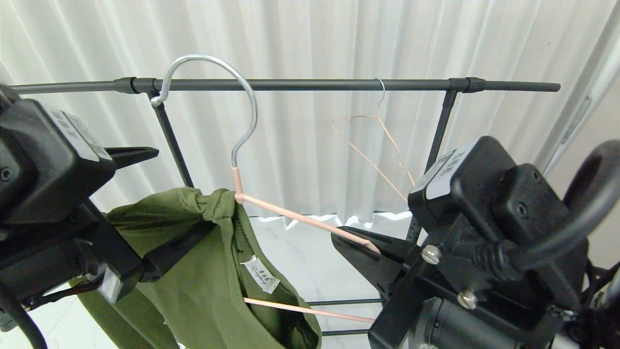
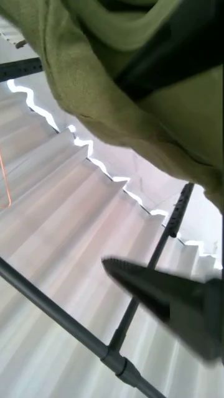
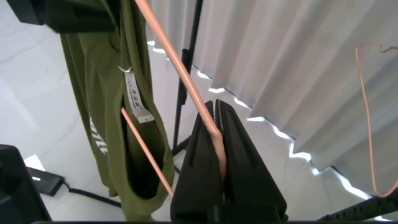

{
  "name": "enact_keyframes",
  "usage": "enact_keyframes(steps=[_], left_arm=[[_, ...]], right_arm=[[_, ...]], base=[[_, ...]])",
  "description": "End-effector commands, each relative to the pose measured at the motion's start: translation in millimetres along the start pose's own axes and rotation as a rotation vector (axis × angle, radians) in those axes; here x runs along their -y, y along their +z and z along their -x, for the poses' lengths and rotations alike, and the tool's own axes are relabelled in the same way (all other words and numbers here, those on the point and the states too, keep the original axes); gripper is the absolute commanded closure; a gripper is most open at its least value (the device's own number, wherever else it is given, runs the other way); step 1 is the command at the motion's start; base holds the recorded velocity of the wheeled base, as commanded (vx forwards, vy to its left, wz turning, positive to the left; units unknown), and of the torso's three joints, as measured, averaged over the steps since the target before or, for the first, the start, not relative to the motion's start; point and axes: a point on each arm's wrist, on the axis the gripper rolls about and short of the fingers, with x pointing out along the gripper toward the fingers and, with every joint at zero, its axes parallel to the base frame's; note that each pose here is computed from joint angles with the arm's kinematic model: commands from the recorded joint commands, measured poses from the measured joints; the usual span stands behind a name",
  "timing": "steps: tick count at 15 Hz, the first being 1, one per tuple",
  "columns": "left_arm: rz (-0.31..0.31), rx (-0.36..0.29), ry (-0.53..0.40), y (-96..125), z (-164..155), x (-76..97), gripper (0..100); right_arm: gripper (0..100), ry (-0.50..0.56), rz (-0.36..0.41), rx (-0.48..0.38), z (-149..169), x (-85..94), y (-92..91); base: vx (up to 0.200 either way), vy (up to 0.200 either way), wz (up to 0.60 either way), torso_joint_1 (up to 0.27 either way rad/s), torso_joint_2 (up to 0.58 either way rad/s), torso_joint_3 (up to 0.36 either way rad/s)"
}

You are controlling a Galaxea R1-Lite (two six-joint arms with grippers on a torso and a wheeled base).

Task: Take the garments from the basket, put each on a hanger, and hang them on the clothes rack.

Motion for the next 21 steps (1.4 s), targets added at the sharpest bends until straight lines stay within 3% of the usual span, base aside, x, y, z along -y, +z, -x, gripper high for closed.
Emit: enact_keyframes(steps=[1,10,13,14,17,21], left_arm=[[-0.003,-0.007,-0.004,-1.8,-0.7,1.6,100],[0.001,-0.015,-0.013,-2.8,-3.8,3.8,100],[0.013,0.03,0.022,3.5,-14.2,3.4,100],[0.017,0.038,0.037,5.7,-19.5,3.5,100],[0.025,0.011,0.083,5.1,-32.4,1.2,100],[0.026,-0.017,0.108,3.9,-37.6,2.2,100]], right_arm=[[100,0.002,0.001,-0.001,0.2,-0.4,-0.7],[100,-0.008,-0.001,0.001,0.8,0.6,-0.4],[100,-0.025,-0.003,0.002,0.0,5.3,0.5],[0,-0.028,-0.003,0.002,-0.1,5.7,0.5],[0,-0.071,0.003,0.004,-0.3,13.3,1.6],[0,-0.175,0.014,0.017,8.4,42.5,4.8]], base=[[0.0,0.0,0.0,0.0,0.0,0.0],[0.0,0.0,0.0,0.0,0.0,0.0],[0.0,0.0,0.0,0.0,0.0,0.0],[0.0,0.0,0.0,0.0,0.0,0.0],[0.0,0.0,0.0,0.0,0.0,0.0],[0.0,0.0,0.0,0.0,0.0,0.0]])
